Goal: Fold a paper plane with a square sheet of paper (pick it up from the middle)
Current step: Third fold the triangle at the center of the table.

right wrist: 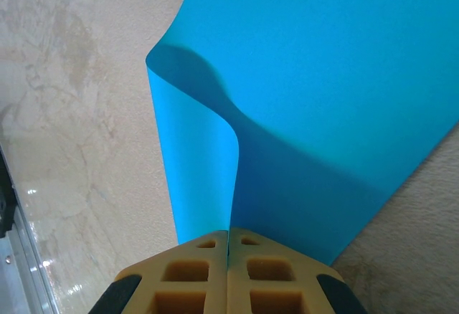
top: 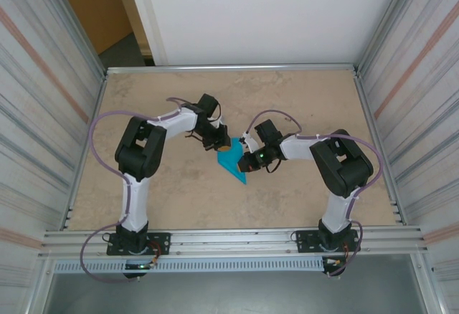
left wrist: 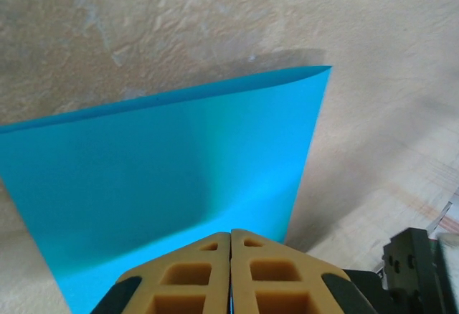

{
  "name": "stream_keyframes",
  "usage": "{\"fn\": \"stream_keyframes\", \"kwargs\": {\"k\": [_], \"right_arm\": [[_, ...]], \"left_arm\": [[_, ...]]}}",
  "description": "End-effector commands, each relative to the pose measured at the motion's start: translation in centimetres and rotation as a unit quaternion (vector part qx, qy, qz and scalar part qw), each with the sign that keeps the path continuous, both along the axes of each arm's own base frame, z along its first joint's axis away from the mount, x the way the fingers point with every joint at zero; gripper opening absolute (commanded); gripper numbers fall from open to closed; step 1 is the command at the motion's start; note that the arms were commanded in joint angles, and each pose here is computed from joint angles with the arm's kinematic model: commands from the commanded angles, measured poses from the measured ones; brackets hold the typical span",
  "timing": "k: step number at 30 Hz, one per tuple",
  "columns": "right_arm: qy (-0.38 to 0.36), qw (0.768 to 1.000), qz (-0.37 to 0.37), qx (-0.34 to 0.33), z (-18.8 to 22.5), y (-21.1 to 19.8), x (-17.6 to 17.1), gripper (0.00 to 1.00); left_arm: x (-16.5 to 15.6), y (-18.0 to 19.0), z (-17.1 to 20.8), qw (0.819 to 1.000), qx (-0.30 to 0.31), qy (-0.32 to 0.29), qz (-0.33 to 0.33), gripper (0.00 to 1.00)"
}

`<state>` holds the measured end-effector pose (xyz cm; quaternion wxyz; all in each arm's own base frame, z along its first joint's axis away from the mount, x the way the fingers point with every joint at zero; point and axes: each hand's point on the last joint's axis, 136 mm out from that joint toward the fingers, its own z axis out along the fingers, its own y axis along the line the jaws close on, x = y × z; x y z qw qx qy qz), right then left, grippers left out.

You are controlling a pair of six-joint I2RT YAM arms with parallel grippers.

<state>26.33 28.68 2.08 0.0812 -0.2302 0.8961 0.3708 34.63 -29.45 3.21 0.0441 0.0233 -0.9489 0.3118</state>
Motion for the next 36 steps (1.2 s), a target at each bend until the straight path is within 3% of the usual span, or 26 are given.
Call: {"fn": "stream_keyframes", "kwargs": {"k": [1,29,36], "right_arm": [[0.01,1.0,-0.004,0.006,0.3,0.2,0.3,0.0],[0.013,0.999,-0.021,-0.032,-1.2,-0.9,0.3,0.0],[0.019,0.999,-0.021,-0.034,-1.3,-1.0,0.2,0.0]], "left_arm": [[-1.0,0.4,-1.4,1.0,0.019,0.02,-0.011,0.07],[-1.2,0.7,-2.2,0.999,0.036,0.029,-0.017,0.05],[0.2,-0.1,0.8,1.0,0.014,-0.005,-0.016,0.07]]}}
